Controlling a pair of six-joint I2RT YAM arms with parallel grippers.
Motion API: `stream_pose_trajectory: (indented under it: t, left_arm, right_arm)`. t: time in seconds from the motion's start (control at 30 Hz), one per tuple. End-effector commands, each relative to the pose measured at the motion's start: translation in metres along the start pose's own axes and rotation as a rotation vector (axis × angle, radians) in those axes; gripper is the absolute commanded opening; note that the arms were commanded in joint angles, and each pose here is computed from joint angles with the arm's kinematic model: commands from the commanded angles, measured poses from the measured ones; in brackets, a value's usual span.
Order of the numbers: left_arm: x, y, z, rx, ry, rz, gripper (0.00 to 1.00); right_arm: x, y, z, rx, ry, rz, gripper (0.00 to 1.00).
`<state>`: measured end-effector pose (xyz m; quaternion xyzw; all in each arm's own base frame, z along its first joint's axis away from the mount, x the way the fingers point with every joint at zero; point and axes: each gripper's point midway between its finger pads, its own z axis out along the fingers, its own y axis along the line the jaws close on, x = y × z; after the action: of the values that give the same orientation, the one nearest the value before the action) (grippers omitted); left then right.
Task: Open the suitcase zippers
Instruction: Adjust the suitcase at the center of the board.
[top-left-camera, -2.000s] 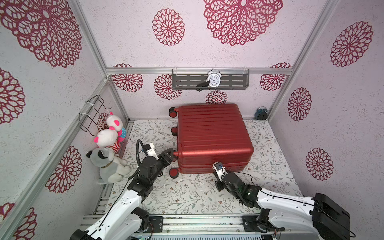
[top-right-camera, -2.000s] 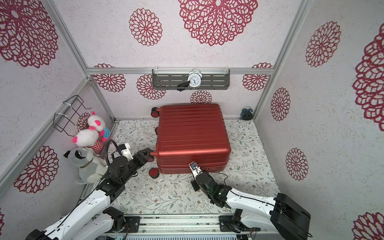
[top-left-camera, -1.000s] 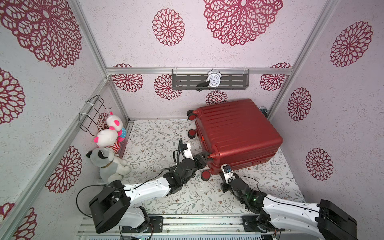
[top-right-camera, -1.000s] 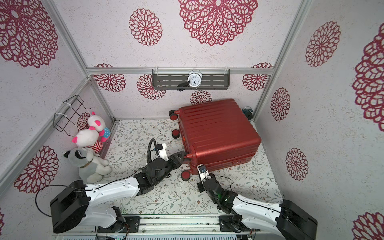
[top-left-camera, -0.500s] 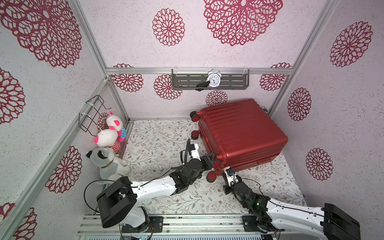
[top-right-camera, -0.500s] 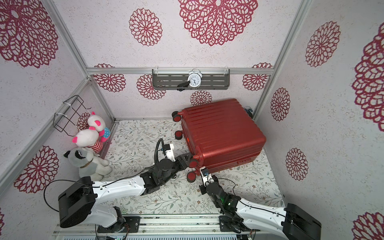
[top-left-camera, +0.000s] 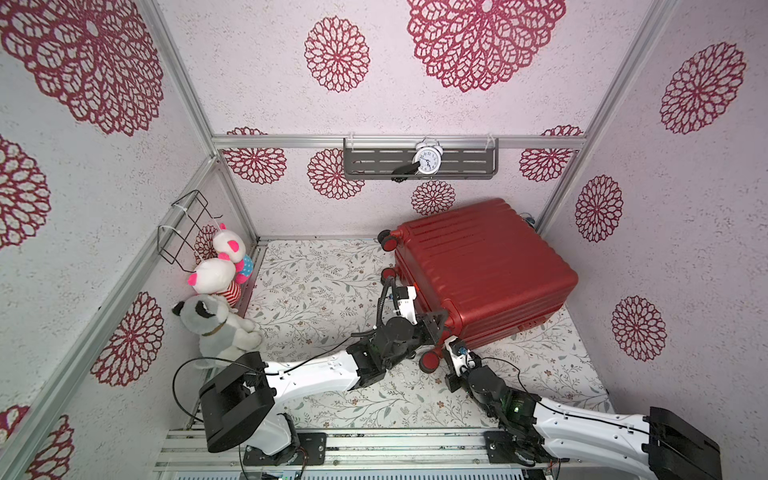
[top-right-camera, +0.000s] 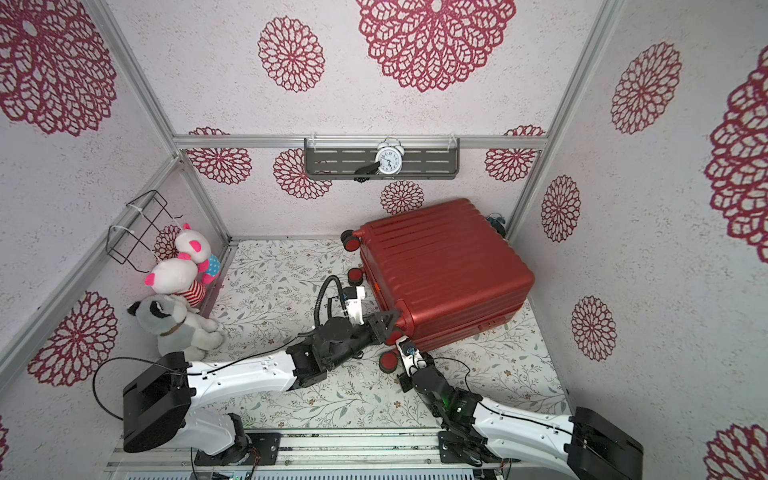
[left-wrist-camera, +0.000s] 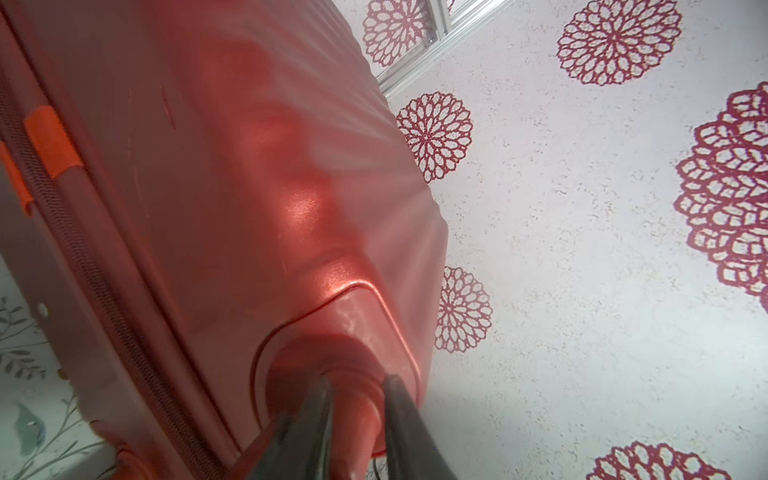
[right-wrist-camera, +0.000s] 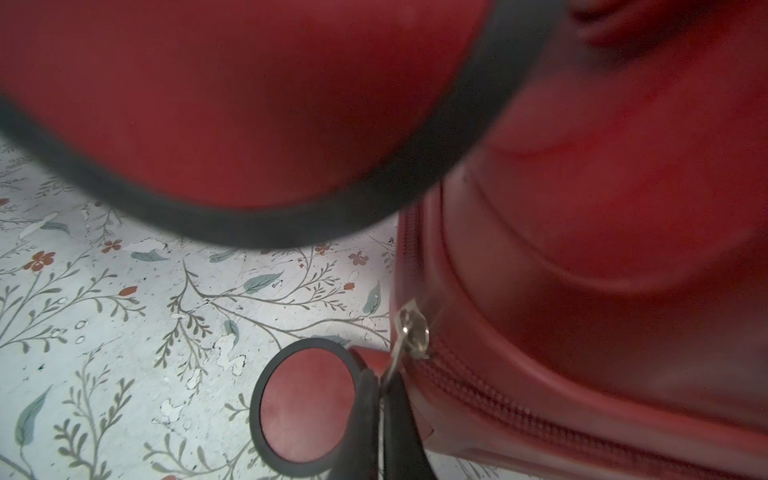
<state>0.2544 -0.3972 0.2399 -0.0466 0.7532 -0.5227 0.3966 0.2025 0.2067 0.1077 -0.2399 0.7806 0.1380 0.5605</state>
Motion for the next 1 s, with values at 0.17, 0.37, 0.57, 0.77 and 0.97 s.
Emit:
stream_pose_trajectory:
  t: [0.17,0.37,0.57,0.77,0.97]
  left_arm:
    - [-0.009,0.014,-0.05,-0.119,0.069,0.123,0.83]
    - [-0.091,0.055,-0.087,-0.272,-0.017,0.16,0.98]
    - [-0.172,0.106,-0.096,-0.346,-0.083,0.085,0.98]
    - [-0.222,0.132,-0.058,-0.264,-0.052,-0.005,0.98]
    - [-0.252,0.162,-0.004,-0.155,-0.006,-0.118,0.98]
  right_arm:
    - [-0.027,0.041,-0.014,-0.213,-0.102,0.008,0.0]
    - [-0.028,0.041,-0.014,-0.211,-0.118,-0.008,0.0]
    - [-0.029,0.043,-0.012,-0.211,-0.117,-0.03,0.0]
    - [-0.029,0.045,-0.01,-0.21,-0.105,-0.05,0.0]
    - [-0.03,0.045,-0.009,-0.209,-0.102,-0.063,0.0]
